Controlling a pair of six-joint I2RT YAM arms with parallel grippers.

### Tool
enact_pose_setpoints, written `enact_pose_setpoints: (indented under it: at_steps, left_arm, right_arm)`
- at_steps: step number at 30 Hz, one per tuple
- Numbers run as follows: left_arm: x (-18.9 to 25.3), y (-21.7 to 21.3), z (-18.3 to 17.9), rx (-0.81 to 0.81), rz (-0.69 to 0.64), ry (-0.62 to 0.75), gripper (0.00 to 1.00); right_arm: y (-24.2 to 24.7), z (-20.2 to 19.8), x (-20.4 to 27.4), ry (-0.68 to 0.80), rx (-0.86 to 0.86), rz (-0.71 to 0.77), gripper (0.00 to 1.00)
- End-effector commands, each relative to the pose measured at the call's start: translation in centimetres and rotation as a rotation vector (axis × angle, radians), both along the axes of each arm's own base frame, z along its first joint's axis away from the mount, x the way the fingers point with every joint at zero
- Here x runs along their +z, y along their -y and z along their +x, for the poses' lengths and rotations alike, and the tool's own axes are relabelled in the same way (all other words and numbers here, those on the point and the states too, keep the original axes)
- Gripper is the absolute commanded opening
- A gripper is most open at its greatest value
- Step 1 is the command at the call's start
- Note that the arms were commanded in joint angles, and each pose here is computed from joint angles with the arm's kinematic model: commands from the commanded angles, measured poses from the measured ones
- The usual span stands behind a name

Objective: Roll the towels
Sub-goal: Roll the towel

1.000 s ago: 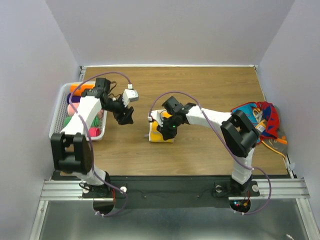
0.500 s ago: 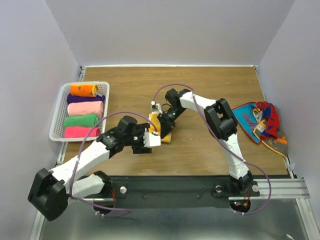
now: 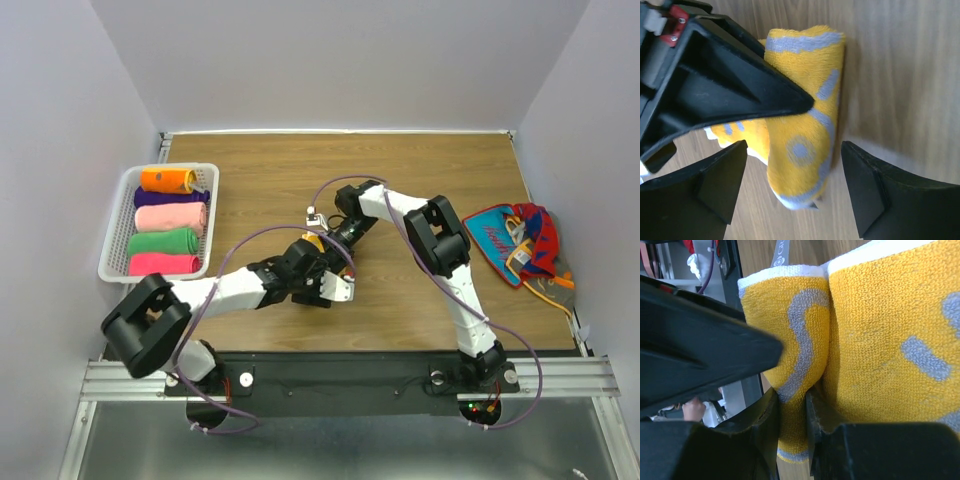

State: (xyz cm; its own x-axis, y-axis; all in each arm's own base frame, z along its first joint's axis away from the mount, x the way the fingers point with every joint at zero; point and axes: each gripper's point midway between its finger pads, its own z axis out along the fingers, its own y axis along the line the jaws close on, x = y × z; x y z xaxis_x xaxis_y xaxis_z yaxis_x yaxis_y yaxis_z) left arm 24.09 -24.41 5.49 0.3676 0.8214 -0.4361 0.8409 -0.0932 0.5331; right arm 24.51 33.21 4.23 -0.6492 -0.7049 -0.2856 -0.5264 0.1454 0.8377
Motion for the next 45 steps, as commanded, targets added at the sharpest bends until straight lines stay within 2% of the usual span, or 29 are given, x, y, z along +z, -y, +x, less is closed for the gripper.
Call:
enact_pose_setpoints:
  at_steps: [1, 5, 9, 11, 12, 13, 14, 17, 19, 20, 24, 28, 29, 30, 31, 33, 35, 36, 38, 40, 42, 43, 45]
  left_arm:
    - [1.4, 1.4, 2.8, 0.057, -0.018, 0.072, 0.82]
    - [-0.5, 1.5, 2.2, 0.064, 0.006, -0.001, 0.67]
    - [-2.8, 1.1, 0.4, 0.061, 0.062, -0.148, 0.51]
    - [-3.3, 1.3, -0.6, 0.044, 0.066, -0.202, 0.44]
    - [-3.7, 1.0, -1.0, 0.040, 0.089, -0.230, 0.42]
    - [-3.9, 1.0, -1.3, 0.038, 0.093, -0.252, 0.41]
    - [-4.3, 0.6, -1.8, 0.035, 0.119, -0.285, 0.40]
    - [-4.8, 0.4, -2.8, 0.015, 0.136, -0.348, 0.39]
    - [-5.1, 0.1, -3.5, 0.005, 0.157, -0.409, 0.38]
    - [-5.2, -0.1, -3.8, 0.009, 0.167, -0.444, 0.37]
    - [-5.1, -0.1, -3.2, 0.039, 0.150, -0.568, 0.38]
    - [-5.0, -0.3, -2.2, 0.058, 0.121, -0.724, 0.41]
    - [-5.0, -0.1, -2.0, 0.052, 0.112, -0.750, 0.41]
    - [-5.3, -0.4, -1.0, 0.079, 0.124, -0.775, 0.43]
    - [-5.3, -0.3, -0.6, 0.080, 0.115, -0.792, 0.43]
    - [-5.3, -0.5, 0.9, 0.088, 0.113, -0.831, 0.44]
    - [-5.5, -0.2, 1.8, 0.077, 0.112, -0.889, 0.46]
    - [-5.7, -0.3, 2.2, 0.084, 0.117, -0.907, 0.46]
    - [-6.4, -0.7, 2.9, 0.095, 0.141, -0.935, 0.47]
    - [-7.3, -1.2, 2.7, 0.096, 0.165, -1.028, 0.49]
    - [-6.8, -0.6, 3.8, 0.078, 0.143, -1.038, 0.49]
    - [-6.7, -0.5, 4.0, 0.074, 0.122, -1.059, 0.50]
    - [-7.4, -0.6, 4.0, 0.089, 0.134, -1.107, 0.51]
  right_arm:
    - [0.8, 0.4, -1.3, 0.016, 0.012, -0.035, 0.08]
    - [1.0, 0.8, -1.1, 0.017, 0.000, -0.035, 0.11]
    - [1.2, 2.0, -0.2, 0.038, -0.027, -0.018, 0.36]
    - [1.1, 3.0, 0.6, 0.058, -0.048, -0.003, 0.42]
    - [1.1, 3.5, 1.1, 0.076, -0.057, 0.001, 0.50]
    - [1.2, 4.6, 1.8, 0.098, -0.075, 0.008, 0.52]
    - [1.6, 5.5, 2.2, 0.123, -0.095, 0.002, 0.64]
    - [2.1, 7.8, 3.9, 0.172, -0.146, 0.007, 0.77]
    - [3.2, 10.5, 6.0, 0.232, -0.212, 0.021, 0.93]
    - [3.5, 12.1, 7.2, 0.281, -0.243, 0.038, 0.97]
    - [8.4, 17.4, 10.9, 0.336, -0.445, 0.055, 1.00]
    - [12.3, 18.6, 14.1, 0.402, -0.554, 0.073, 1.00]
    - [12.9, 17.9, 13.4, 0.388, -0.563, 0.053, 1.00]
    - [13.2, 17.8, 15.1, 0.457, -0.574, 0.063, 1.00]
    - [14.0, 17.2, 13.6, 0.460, -0.582, 0.003, 1.00]
    - [14.8, 16.6, 14.7, 0.538, -0.596, -0.024, 1.00]
    - [15.2, 15.2, 14.1, 0.545, -0.603, -0.047, 1.00]
    - [15.4, 15.0, 15.7, 0.611, -0.618, -0.022, 1.00]
    - [15.2, 14.0, 16.9, 0.652, -0.606, 0.011, 1.00]
    - [14.4, 12.6, 17.8, 0.707, -0.564, 0.034, 1.00]
    - [13.6, 11.6, 17.3, 0.776, -0.504, 0.004, 1.00]
    - [12.5, 10.7, 17.2, 0.874, -0.434, -0.034, 1.00]
    - [11.1, 9.7, 17.3, 0.964, -0.370, -0.041, 1.00]
